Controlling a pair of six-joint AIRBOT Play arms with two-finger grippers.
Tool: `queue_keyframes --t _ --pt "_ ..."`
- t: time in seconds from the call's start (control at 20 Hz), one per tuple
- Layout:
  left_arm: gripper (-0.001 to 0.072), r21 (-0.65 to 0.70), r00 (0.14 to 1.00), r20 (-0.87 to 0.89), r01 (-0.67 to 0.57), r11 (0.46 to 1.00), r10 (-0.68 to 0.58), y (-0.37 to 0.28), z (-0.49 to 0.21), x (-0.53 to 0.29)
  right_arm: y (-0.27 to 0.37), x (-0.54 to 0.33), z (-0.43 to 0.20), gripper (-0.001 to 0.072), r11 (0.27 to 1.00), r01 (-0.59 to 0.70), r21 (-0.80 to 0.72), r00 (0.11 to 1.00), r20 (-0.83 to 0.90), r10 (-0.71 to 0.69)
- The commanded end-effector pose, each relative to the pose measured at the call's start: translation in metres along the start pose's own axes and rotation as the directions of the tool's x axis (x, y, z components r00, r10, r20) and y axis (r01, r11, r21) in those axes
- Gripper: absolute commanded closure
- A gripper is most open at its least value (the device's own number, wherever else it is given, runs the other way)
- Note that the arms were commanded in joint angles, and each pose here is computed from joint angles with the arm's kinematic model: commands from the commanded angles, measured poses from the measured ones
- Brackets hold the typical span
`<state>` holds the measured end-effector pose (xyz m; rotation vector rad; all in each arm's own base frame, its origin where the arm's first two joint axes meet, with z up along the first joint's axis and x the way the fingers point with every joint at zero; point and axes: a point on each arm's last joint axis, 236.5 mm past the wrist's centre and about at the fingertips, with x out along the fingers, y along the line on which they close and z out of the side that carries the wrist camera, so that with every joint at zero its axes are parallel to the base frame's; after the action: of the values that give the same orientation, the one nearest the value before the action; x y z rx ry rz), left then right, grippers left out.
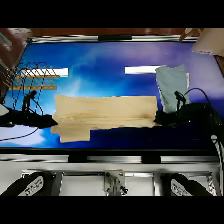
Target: Fold the shirts.
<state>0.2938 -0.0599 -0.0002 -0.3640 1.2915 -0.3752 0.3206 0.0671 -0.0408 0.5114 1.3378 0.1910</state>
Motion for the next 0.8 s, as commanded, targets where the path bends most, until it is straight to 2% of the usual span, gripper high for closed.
queue_keyframes --t 0.0,0.1,0.25,0.5,0.55,0.6,0.65,0.7,0.75 --pt "0.0674 -0.001 0.998 0.065 0.006 1.000 -0.006 0.008 0.057 0.002 0.017 0.001 0.057 0.0628 0.999 -0.001 -0.050 0.999 0.047 0.004" --pt "0.0672 -0.022 0.997 0.070 0.042 0.999 -0.041 0.010 0.087 0.013 0.026 0.018 0.082 0.0628 0.997 0.003 -0.079 0.999 0.037 0.000" --pt "0.0672 -0.061 0.996 0.062 0.063 0.996 -0.059 0.020 0.122 0.030 0.023 0.045 0.113 0.0627 1.000 0.021 0.000 0.998 0.057 -0.021" --pt "0.0672 -0.095 0.997 0.037 0.068 0.993 -0.065 0.035 0.148 0.056 0.014 0.062 0.120 0.0626 0.999 0.040 0.011 0.998 0.050 -0.041" --pt "0.0666 -0.096 0.997 0.026 0.071 0.993 -0.069 0.034 0.147 0.061 0.015 0.062 0.120 0.0576 0.999 0.035 0.016 0.998 0.049 -0.036" --pt "0.0542 -0.097 0.997 0.011 0.075 0.992 -0.075 0.034 0.144 0.065 0.017 0.062 0.118 0.0384 0.999 0.029 0.025 0.999 0.040 -0.030" --pt "0.0296 -0.097 0.997 0.000 0.080 0.992 -0.080 0.032 0.141 0.066 0.020 0.061 0.112 0.0196 0.999 0.019 0.028 1.000 0.016 -0.019" --pt "0.0057 -0.095 0.996 -0.014 0.085 0.992 -0.087 0.030 0.138 0.065 0.020 0.058 0.104 0.0195 1.000 0.020 0.014 1.000 -0.015 -0.020" --pt "0.0029 -0.087 0.995 -0.029 0.093 0.992 -0.096 0.028 0.135 0.061 0.016 0.051 0.097 0.0195 0.999 0.038 -0.005 0.998 -0.044 -0.039"
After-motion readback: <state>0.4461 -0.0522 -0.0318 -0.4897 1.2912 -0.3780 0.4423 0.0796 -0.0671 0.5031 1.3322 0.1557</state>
